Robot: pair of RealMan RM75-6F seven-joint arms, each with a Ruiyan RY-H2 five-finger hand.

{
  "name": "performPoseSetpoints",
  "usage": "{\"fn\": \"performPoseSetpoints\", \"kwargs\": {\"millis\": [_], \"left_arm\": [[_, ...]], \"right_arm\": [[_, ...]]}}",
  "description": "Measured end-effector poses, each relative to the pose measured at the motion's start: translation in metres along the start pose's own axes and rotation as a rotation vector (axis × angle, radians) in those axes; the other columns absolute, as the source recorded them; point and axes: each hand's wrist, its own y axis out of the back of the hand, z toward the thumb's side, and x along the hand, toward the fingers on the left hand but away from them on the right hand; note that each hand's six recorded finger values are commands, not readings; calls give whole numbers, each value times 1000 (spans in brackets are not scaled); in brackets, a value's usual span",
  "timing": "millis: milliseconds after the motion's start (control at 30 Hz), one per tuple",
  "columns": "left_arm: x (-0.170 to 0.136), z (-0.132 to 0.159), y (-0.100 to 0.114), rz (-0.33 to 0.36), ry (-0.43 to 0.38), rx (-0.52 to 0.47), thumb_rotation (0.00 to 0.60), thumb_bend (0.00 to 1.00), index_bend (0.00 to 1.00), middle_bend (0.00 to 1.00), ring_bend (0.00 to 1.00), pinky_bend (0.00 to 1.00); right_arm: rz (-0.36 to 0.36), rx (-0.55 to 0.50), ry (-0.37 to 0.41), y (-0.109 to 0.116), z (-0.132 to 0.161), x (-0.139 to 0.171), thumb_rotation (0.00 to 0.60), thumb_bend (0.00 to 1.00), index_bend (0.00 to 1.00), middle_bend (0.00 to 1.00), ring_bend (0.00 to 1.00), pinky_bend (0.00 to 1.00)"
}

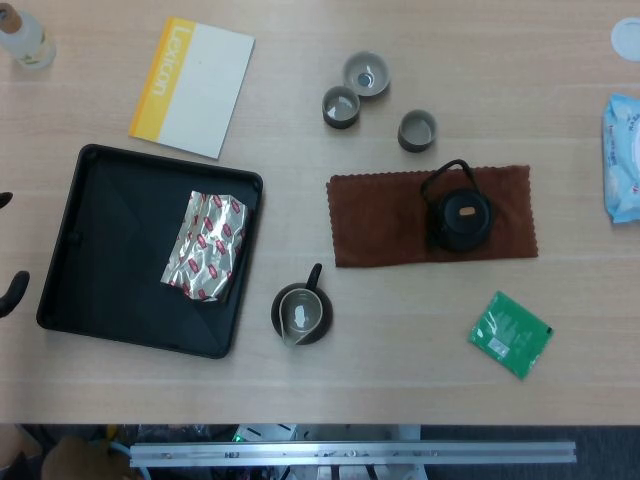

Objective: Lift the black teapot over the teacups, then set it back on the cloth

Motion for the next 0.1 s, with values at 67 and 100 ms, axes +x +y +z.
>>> {"fn": "performPoseSetpoints", "kwargs": {"millis": [67,100], "left_arm": [[0,-1,0,1,3,1,600,251,157,230,103,66],[0,-1,0,0,4,2,600,251,157,230,103,66]], "right_arm": [[0,1,2,0,0,1,600,414,331,323,209,130],[0,2,3,0,0,1,600,414,331,324,209,130]]}}
